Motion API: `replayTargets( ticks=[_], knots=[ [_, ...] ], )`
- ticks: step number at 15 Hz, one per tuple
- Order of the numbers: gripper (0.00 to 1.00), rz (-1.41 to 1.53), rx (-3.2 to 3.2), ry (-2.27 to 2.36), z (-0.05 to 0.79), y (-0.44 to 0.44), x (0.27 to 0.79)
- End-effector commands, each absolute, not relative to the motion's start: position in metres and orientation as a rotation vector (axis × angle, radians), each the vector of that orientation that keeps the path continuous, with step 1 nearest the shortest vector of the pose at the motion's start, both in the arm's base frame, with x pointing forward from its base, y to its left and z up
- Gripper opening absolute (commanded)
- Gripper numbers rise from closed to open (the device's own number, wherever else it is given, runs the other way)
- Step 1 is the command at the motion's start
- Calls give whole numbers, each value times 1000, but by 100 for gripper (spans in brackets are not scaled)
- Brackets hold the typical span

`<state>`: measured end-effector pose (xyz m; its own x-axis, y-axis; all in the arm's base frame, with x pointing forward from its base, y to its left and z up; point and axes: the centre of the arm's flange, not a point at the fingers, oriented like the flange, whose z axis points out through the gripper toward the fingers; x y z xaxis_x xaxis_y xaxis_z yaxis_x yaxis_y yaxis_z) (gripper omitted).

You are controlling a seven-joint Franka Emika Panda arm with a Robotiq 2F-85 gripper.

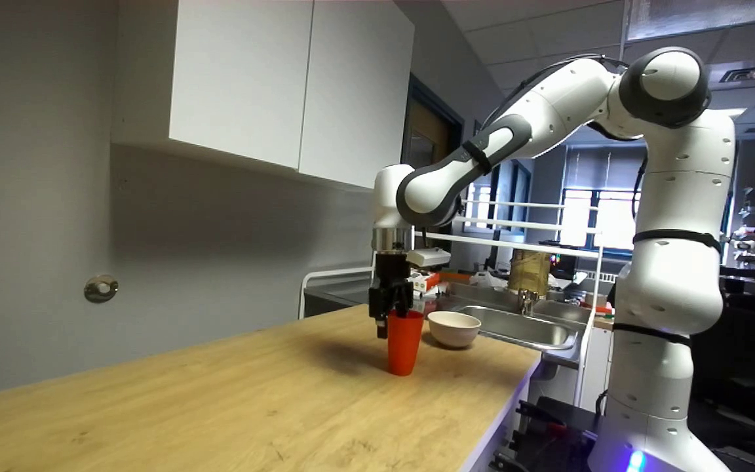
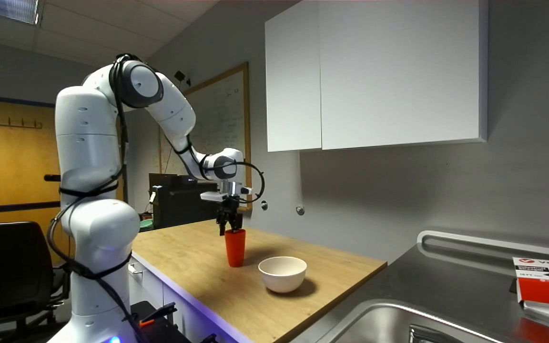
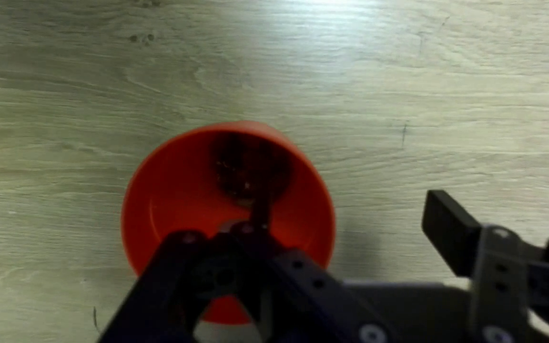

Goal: Pour the contents of the cup into the bowl

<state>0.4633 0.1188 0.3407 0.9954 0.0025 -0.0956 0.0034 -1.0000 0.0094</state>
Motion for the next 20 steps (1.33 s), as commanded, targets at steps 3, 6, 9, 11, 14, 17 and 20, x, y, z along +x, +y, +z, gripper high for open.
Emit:
replayTargets(
  ticks=[3,6,9,11,14,17,20],
  knots=[
    [36,-140,3151,-22,340,105,476],
    [13,-132,3155,-40,341,99,477],
    [0,-109,3176,-64,347,85,479],
    [0,-79,3198,-77,358,72,482],
    [2,-37,3258,-102,373,42,485],
    [1,21,3324,-122,386,8,488],
    [1,94,3386,-157,395,-28,484]
  ],
)
